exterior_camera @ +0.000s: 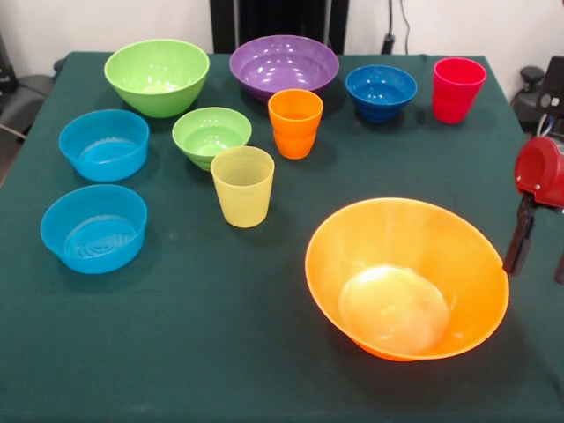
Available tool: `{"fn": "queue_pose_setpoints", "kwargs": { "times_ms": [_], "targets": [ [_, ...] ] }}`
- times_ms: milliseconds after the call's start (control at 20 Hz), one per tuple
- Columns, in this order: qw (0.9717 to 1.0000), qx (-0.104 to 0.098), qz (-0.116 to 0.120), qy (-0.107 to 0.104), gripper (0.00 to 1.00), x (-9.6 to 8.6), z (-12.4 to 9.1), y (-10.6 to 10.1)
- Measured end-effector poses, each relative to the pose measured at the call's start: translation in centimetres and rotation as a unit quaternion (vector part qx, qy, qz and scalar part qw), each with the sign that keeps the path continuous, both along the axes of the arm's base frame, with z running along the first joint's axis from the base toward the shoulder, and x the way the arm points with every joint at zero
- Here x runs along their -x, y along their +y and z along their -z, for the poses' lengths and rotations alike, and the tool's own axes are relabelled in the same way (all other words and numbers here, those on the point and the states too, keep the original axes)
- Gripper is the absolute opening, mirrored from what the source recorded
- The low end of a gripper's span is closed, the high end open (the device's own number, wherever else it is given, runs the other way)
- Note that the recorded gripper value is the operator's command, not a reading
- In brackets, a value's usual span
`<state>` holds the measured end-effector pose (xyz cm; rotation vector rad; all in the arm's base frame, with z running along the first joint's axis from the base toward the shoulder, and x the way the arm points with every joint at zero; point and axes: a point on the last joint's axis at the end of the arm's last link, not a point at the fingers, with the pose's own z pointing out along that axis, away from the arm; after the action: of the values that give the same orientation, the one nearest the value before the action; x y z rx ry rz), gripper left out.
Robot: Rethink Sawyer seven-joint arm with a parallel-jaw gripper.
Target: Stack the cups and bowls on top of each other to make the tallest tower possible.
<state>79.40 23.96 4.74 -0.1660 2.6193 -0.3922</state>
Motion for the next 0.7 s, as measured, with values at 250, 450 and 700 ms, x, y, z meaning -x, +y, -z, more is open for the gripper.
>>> {"fn": "queue_pose_setpoints", "kwargs": {
  "times_ms": [250,450,700],
  "targets": [
    [0.9995,0.030,-0.010,0.000,1.00,0.7,0.1,-0.6],
    [0.9969,0.073,-0.029,-0.003,1.00,1.8,0.0,-1.3],
    [0.9886,0.137,-0.061,-0.006,1.00,3.5,0.3,-1.2]
  ]
}}
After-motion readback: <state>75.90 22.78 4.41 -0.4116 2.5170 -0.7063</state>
